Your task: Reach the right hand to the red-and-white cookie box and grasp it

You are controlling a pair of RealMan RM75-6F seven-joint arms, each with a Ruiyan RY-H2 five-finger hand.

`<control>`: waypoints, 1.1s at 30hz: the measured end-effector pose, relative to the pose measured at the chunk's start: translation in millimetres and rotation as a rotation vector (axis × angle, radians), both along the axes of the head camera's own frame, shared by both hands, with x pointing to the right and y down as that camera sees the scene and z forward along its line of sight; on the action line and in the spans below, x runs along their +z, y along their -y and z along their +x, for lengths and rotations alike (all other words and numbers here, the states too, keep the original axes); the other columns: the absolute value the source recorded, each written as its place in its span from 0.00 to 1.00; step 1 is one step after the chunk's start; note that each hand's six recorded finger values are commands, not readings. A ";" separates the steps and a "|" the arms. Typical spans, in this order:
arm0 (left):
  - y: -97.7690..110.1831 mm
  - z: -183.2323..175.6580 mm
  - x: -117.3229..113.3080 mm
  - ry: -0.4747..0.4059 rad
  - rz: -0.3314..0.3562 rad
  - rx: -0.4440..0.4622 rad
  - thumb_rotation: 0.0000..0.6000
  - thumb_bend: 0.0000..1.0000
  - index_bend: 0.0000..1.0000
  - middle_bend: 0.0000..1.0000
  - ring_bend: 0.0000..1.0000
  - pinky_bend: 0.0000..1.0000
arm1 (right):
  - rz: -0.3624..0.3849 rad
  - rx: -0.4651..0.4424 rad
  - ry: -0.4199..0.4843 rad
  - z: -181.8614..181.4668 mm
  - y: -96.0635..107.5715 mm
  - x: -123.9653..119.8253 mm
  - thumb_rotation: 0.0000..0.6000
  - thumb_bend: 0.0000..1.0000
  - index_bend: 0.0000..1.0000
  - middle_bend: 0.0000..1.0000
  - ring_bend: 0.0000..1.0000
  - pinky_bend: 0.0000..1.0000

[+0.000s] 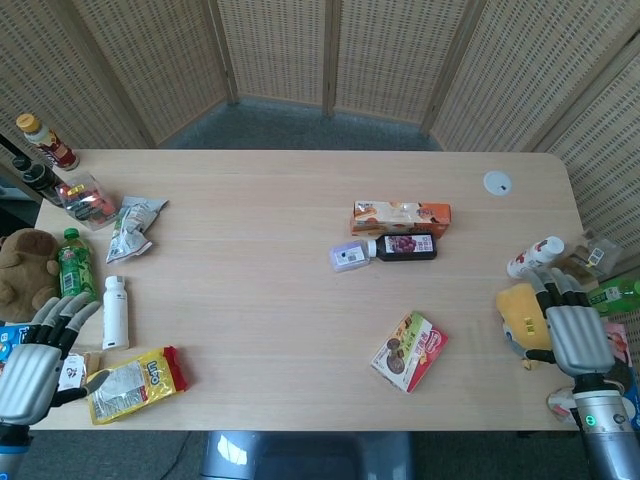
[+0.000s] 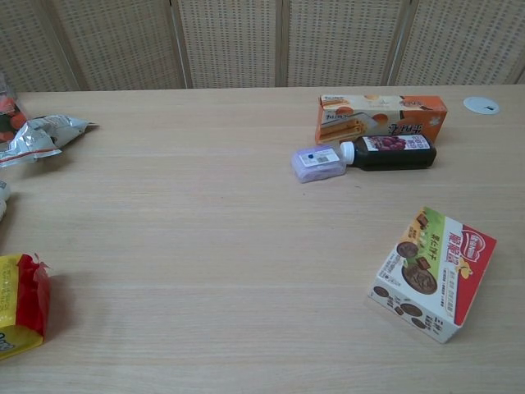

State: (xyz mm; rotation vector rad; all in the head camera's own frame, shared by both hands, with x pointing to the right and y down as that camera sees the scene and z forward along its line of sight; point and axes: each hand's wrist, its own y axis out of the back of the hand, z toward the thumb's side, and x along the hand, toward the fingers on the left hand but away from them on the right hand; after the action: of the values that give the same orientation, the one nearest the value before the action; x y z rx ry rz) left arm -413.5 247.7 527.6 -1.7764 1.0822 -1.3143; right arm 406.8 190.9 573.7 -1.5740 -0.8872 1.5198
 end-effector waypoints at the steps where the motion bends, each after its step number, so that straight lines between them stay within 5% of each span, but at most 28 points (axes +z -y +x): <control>1: 0.4 0.2 0.3 -0.001 0.000 0.001 1.00 0.23 0.12 0.08 0.00 0.00 | -0.014 -0.024 -0.010 -4.2 -0.9 3.8 0.79 0.14 0.00 0.00 0.00 0.00; 12: 3.3 0.3 -0.8 -0.006 0.009 0.009 1.00 0.23 0.12 0.08 0.00 0.00 | -0.130 -0.292 -0.073 -48.6 -13.5 36.4 0.83 0.14 0.00 0.00 0.00 0.00; 17: 1.1 -2.8 -0.6 -0.007 0.005 0.005 1.00 0.22 0.12 0.08 0.00 0.00 | -0.161 -0.410 -0.086 -66.6 -21.1 45.5 1.00 0.14 0.00 0.00 0.00 0.00; 33: 1.0 -8.1 -3.5 -0.001 0.012 -0.005 1.00 0.23 0.12 0.07 0.00 0.00 | -0.217 -0.617 -0.077 -109.4 -38.5 81.4 1.00 0.14 0.00 0.00 0.00 0.00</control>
State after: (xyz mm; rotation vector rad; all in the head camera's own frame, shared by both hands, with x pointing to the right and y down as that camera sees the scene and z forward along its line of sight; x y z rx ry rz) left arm -421.6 246.6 524.1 -1.7666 1.0933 -1.3068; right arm 297.4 229.4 655.0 -1.7184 -0.1565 1.2364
